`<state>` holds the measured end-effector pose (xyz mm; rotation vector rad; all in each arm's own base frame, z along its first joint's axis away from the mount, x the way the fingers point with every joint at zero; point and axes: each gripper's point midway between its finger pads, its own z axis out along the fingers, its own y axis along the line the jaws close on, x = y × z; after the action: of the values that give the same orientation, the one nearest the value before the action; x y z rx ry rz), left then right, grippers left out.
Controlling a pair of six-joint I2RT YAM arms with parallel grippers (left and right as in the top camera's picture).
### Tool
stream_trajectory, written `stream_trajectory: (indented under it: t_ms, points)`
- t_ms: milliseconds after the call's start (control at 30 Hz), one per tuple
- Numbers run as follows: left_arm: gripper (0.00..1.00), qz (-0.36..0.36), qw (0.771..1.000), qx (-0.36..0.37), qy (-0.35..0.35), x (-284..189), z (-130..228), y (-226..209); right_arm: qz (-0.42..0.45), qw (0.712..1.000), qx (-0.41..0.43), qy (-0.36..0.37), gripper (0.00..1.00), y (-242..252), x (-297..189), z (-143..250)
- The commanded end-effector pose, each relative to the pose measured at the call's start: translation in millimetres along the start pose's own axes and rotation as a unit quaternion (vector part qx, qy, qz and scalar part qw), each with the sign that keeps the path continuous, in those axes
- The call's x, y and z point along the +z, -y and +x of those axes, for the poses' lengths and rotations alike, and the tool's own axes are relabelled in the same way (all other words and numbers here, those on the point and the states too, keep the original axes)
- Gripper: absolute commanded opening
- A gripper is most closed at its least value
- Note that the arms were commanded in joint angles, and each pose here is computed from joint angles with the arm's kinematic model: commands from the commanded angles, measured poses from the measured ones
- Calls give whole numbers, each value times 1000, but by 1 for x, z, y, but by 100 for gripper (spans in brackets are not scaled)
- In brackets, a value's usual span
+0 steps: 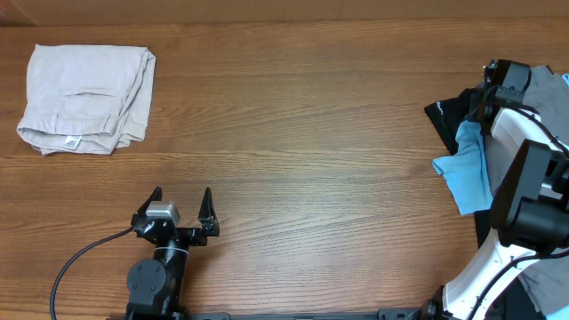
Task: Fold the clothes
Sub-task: 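Pull the grey shorts left with the right gripper onto the table center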
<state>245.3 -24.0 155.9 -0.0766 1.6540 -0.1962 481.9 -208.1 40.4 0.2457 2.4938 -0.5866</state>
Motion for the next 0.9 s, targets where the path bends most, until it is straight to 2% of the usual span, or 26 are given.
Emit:
stream_trajectory:
  t_ms: [0,33,67,300,567,733,800,867]
  points:
    - [100,3,1000,11,4,0,-1,1,9,1000,7,12,14,6,0,-9]
    - [100,3,1000,11,4,0,-1,1,8,1000,6,15,6,5,0,-11]
    - [100,3,1000,11,4,0,-1,1,8,1000,8,17,4,5,-1,-13]
    - [100,3,1000,11,4,0,-1,1,12,996,68,53,4,19,-33,-43]
    - [100,3,1000,11,4,0,-1,1,7,989,81,121,4,43,-125,-85]
    - [100,3,1000,11,4,0,-1,1,-51,984,48,166,4,-2,-189,-106]
    - [100,3,1000,11,4,0,-1,1,-109,976,41,185,4,-60,-231,-111]
    - [100,3,1000,11,4,0,-1,1,-162,969,40,184,4,-102,-250,-108]
